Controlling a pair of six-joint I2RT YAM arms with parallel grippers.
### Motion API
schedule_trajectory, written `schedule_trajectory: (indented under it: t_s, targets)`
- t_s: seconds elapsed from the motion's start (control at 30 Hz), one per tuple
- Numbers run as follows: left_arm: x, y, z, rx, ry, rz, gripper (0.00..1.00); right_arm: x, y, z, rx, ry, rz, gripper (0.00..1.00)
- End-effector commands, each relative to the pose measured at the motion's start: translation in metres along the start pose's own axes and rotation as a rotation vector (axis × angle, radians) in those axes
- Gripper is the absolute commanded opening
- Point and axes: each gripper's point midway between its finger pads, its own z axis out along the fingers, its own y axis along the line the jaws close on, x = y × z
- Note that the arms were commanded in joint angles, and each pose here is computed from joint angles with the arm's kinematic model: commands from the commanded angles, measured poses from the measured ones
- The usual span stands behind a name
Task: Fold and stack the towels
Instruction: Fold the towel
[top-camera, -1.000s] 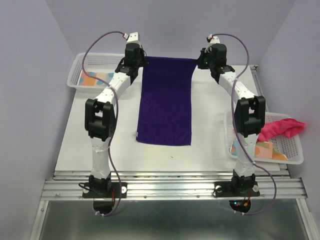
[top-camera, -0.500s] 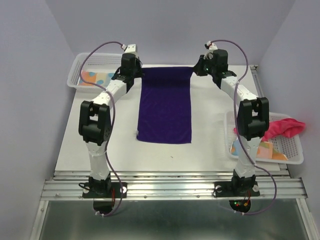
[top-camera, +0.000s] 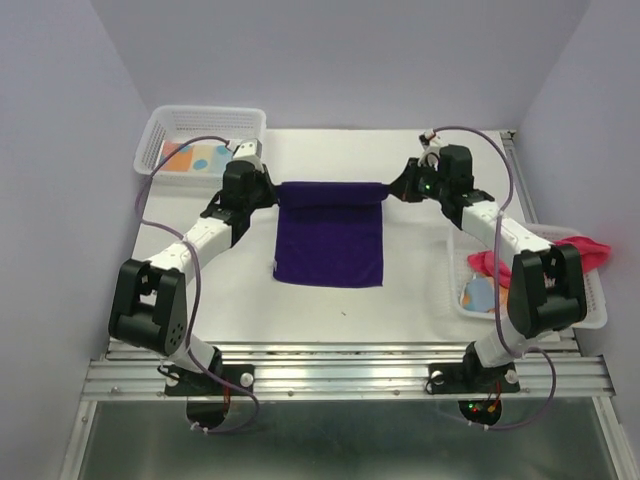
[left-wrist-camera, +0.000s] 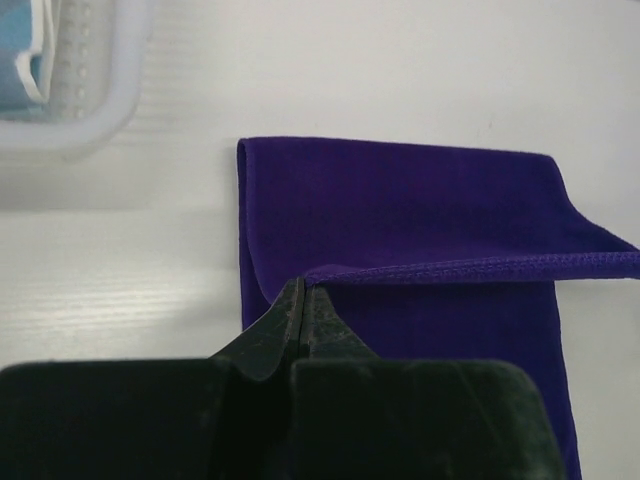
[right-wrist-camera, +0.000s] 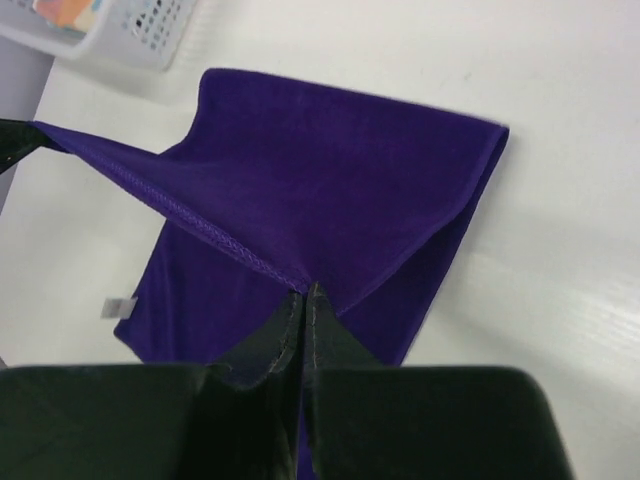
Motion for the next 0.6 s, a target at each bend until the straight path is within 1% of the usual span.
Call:
schedule_trajectory:
  t_s: [0.0,0.03,0.07,0.1,0.17,0.2,0.33,0.4,0.57]
  targets:
    - [0.006,-0.010,-0.022,0.053,-0.041,-0.016,0.00,0.003,0.019,-0.021,-0.031,-0.044,0.004,0.01]
    - [0.011,-0.009,-0.026,0.047,-0.037,-0.031,0.00,0.002,0.026,-0.029,-0.040,-0.054,-0.002,0.01]
    - [0.019,-0.003,-0.033,0.032,-0.035,-0.038,0.00,0.016,0.025,-0.032,-0.033,-0.031,0.014,0.01]
    - [0.023,-0.002,-0.036,0.028,-0.035,-0.059,0.00,0.016,0.031,-0.038,-0.042,-0.039,0.007,0.01]
    - [0.025,-0.001,-0.046,0.033,-0.046,-0.069,0.00,0.026,0.033,-0.041,-0.041,-0.028,0.015,0.01]
    - [0.033,0.001,-0.049,0.032,-0.035,-0.073,0.00,0.034,0.031,-0.043,-0.032,-0.017,0.030,0.01]
    - [0.042,0.004,-0.059,0.034,-0.035,-0.081,0.00,0.057,0.045,-0.046,-0.054,0.036,0.030,0.01]
    - [0.046,0.005,-0.064,0.034,-0.032,-0.088,0.00,0.065,0.045,-0.048,-0.025,0.037,0.028,0.01]
    - [0.048,0.006,-0.071,0.038,-0.037,-0.095,0.00,0.082,0.054,-0.053,-0.034,0.054,0.036,0.01]
